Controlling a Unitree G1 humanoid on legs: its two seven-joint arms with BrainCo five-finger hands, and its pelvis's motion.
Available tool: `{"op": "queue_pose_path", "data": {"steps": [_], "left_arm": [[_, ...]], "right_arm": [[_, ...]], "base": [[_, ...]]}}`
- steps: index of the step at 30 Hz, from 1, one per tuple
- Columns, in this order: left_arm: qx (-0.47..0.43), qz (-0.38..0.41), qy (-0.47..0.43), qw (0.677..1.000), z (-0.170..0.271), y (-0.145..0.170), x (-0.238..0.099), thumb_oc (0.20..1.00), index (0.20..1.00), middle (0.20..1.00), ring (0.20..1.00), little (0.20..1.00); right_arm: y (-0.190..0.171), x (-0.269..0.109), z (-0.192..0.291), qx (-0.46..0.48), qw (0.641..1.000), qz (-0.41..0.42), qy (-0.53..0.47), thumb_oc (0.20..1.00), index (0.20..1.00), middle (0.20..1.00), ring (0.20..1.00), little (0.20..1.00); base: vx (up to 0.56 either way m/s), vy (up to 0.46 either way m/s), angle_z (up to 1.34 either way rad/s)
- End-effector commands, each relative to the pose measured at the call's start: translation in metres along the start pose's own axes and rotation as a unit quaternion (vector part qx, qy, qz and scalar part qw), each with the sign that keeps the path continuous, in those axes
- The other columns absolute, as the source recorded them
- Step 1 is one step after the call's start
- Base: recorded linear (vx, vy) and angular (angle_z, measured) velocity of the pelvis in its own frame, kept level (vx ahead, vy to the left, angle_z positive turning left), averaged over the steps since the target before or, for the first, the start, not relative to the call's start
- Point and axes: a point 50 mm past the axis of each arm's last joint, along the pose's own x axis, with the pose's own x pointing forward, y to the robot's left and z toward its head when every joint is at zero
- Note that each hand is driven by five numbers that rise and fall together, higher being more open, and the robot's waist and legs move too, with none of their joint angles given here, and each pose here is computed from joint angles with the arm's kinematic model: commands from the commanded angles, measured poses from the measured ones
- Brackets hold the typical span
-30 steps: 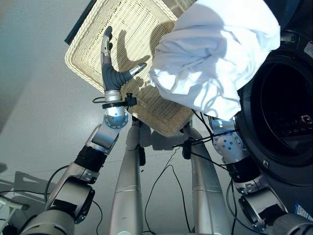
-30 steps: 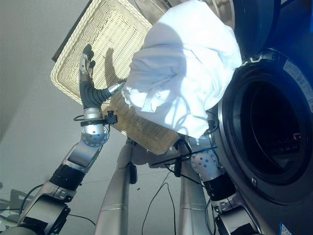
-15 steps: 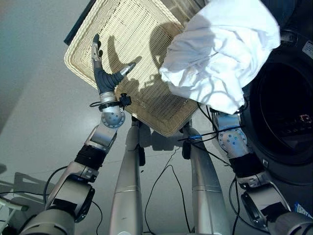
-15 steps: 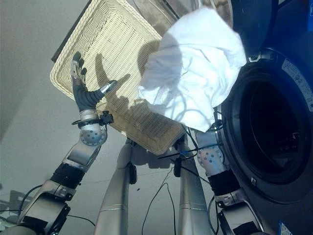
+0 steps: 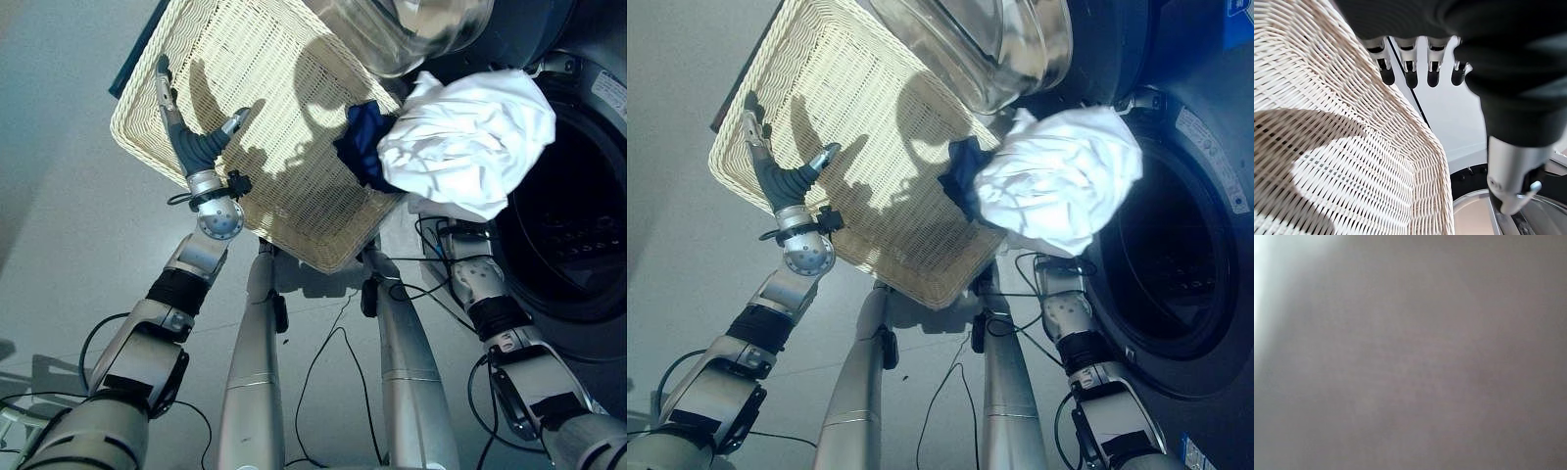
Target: Put the clothes into the washing machine.
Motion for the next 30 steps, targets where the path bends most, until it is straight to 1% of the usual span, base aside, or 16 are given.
{"op": "queue_pose_path", "data": {"steps": [1,5,7,9,10,11,12,13,15,16,18,19,20,21,24,30], "left_arm": [[-0.033,0.020,-0.050,0.998,0.016,0.000,0.010,1.000,1.000,1.000,1.000,1.000],[-0.027,0.021,-0.051,0.998,0.014,0.001,0.011,1.000,1.000,1.000,1.000,1.000],[-0.025,0.021,-0.051,0.998,0.014,0.001,0.012,1.000,1.000,1.000,1.000,1.000],[-0.024,0.021,-0.050,0.998,0.014,0.002,0.012,1.000,1.000,1.000,1.000,1.000],[-0.022,0.020,-0.049,0.998,0.013,0.001,0.012,1.000,1.000,1.000,1.000,1.000],[-0.017,0.016,-0.050,0.998,0.012,-0.001,0.011,1.000,1.000,1.000,1.000,1.000],[-0.018,0.017,-0.054,0.998,0.014,-0.001,0.013,1.000,1.000,1.000,1.000,1.000],[-0.013,0.009,-0.058,0.998,0.014,-0.003,0.010,1.000,1.000,1.000,1.000,1.000],[-0.001,-0.001,-0.064,0.998,0.014,-0.003,0.008,1.000,1.000,1.000,1.000,1.000],[-0.001,-0.001,-0.064,0.998,0.014,-0.003,0.008,1.000,1.000,1.000,1.000,1.000],[0.022,-0.014,-0.081,0.996,0.018,0.007,0.009,1.000,1.000,1.000,1.000,1.000],[0.023,-0.014,-0.082,0.996,0.019,0.008,0.010,1.000,1.000,1.000,1.000,1.000],[0.030,-0.013,-0.085,0.996,0.019,0.013,0.012,1.000,1.000,1.000,1.000,1.000],[0.035,-0.012,-0.087,0.996,0.019,0.017,0.013,1.000,1.000,1.000,1.000,1.000],[0.040,-0.012,-0.086,0.995,0.018,0.026,0.018,1.000,1.000,1.000,1.000,1.000],[0.044,-0.028,-0.091,0.994,0.017,0.024,0.026,1.000,1.000,1.000,1.000,1.000]], "right_arm": [[0.012,0.009,0.035,0.007,0.996,0.019,-0.087,0.200,0.200,0.200,0.200,0.200],[-0.020,-0.009,0.083,-0.043,0.968,-0.129,-0.212,0.200,0.200,0.200,0.200,0.200],[-0.024,-0.013,0.094,-0.052,0.957,-0.160,-0.235,0.200,0.200,0.200,0.200,0.200],[-0.031,-0.022,0.112,-0.088,0.931,-0.233,-0.267,0.200,0.200,0.200,0.200,0.200],[-0.042,-0.034,0.138,-0.140,0.868,-0.382,-0.286,0.200,0.200,0.200,0.200,0.200],[-0.042,-0.037,0.153,-0.179,0.830,-0.445,-0.286,0.200,0.200,0.200,0.200,0.200],[-0.040,-0.035,0.157,-0.185,0.820,-0.457,-0.291,0.200,0.200,0.200,0.200,0.200],[-0.030,-0.033,0.179,-0.179,0.778,-0.502,-0.333,0.200,0.200,0.200,0.200,0.200],[-0.005,-0.027,0.214,-0.218,0.727,-0.527,-0.383,0.200,0.200,0.200,0.200,0.200],[-0.005,-0.027,0.214,-0.218,0.727,-0.527,-0.383,0.200,0.200,0.200,0.200,0.200],[0.046,-0.018,0.254,-0.225,0.666,-0.517,-0.489,0.200,0.200,0.200,0.200,0.200],[0.050,-0.017,0.255,-0.227,0.661,-0.517,-0.495,0.213,0.213,0.213,0.213,0.213],[0.066,-0.016,0.265,-0.224,0.651,-0.506,-0.520,0.583,0.583,0.583,0.583,0.583],[0.076,-0.015,0.270,-0.240,0.643,-0.497,-0.531,1.000,1.000,1.000,1.000,1.000],[0.092,-0.014,0.283,-0.270,0.637,-0.489,-0.531,1.000,1.000,1.000,1.000,1.000],[0.064,-0.029,0.301,-0.311,0.651,-0.546,-0.426,1.000,1.000,1.000,1.000,1.000]], "base": [[0.01,0.017,-0.08],[0.00,0.009,-0.03],[0.00,0.000,0.00],[0.01,-0.019,-0.01],[0.02,-0.065,-0.01],[0.00,-0.070,-0.01],[0.00,-0.093,0.00],[0.00,-0.092,-0.01],[0.02,-0.094,-0.02],[0.01,-0.082,-0.01],[0.00,-0.136,0.00],[-0.01,-0.110,0.00],[0.00,0.000,0.00],[-0.03,-0.032,-0.03],[-0.03,-0.008,-0.06],[0.00,-0.007,0.01]]}}
